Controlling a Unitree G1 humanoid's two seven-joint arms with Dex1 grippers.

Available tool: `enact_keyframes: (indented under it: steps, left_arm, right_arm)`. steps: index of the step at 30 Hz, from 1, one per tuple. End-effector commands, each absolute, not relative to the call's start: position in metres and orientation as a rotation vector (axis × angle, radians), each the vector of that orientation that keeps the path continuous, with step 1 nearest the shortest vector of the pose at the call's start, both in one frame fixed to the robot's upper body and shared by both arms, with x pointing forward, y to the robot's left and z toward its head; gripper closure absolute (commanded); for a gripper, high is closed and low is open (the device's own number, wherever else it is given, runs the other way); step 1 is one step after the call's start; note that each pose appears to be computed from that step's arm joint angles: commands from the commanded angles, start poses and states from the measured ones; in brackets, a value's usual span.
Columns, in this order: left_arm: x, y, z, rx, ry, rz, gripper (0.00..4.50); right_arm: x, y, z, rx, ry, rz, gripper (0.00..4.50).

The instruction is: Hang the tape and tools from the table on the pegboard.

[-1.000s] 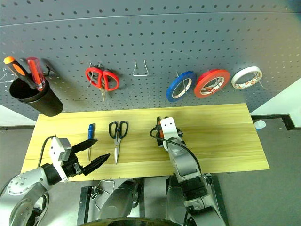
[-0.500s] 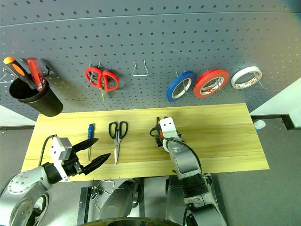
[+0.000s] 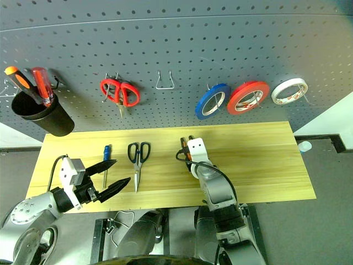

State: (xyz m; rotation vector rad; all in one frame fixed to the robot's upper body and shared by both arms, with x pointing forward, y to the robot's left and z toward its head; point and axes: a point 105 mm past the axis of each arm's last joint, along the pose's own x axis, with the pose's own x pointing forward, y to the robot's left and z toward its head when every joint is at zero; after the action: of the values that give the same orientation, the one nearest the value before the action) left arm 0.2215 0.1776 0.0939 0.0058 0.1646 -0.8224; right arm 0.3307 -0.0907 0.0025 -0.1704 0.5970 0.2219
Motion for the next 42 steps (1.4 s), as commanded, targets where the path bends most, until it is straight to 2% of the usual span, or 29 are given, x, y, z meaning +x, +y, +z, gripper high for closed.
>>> enact_keyframes:
  steps: [1, 8, 13, 19, 25, 29, 35, 42]
  left_arm:
    - [0.225, 0.176, 0.095, 0.017, 0.157, -0.848, 0.00]
    - [0.238, 0.173, 0.096, 0.025, 0.142, -0.882, 0.00]
    - [0.246, 0.175, 0.096, 0.032, 0.141, -0.902, 0.00]
    - [0.252, 0.180, 0.094, 0.040, 0.149, -0.911, 0.00]
    - [0.262, 0.188, 0.091, 0.047, 0.157, -0.918, 0.00]
    - [0.267, 0.192, 0.093, 0.030, 0.137, -0.920, 0.00]
    - [0.270, 0.196, 0.096, 0.008, 0.083, -0.905, 0.00]
    - [0.279, 0.203, 0.090, 0.041, 0.034, -0.845, 0.00]
  right_arm:
    - [0.330, -0.097, 0.008, -0.149, 0.560, 0.211, 2.26]
    - [0.326, -0.101, 0.029, -0.141, 0.426, 0.262, 2.26]
    - [0.313, -0.110, 0.048, -0.090, 0.335, 0.290, 2.26]
    - [0.299, -0.123, 0.054, -0.066, 0.282, 0.308, 2.26]
    - [0.275, -0.133, 0.069, -0.024, 0.185, 0.405, 2.26]
    - [0.256, -0.130, 0.096, 0.049, 0.080, 0.508, 2.26]
    - [0.242, -0.122, 0.136, 0.084, -0.051, 0.600, 2.26]
    - [0.242, -0.105, 0.179, 0.060, -0.187, 0.655, 2.26]
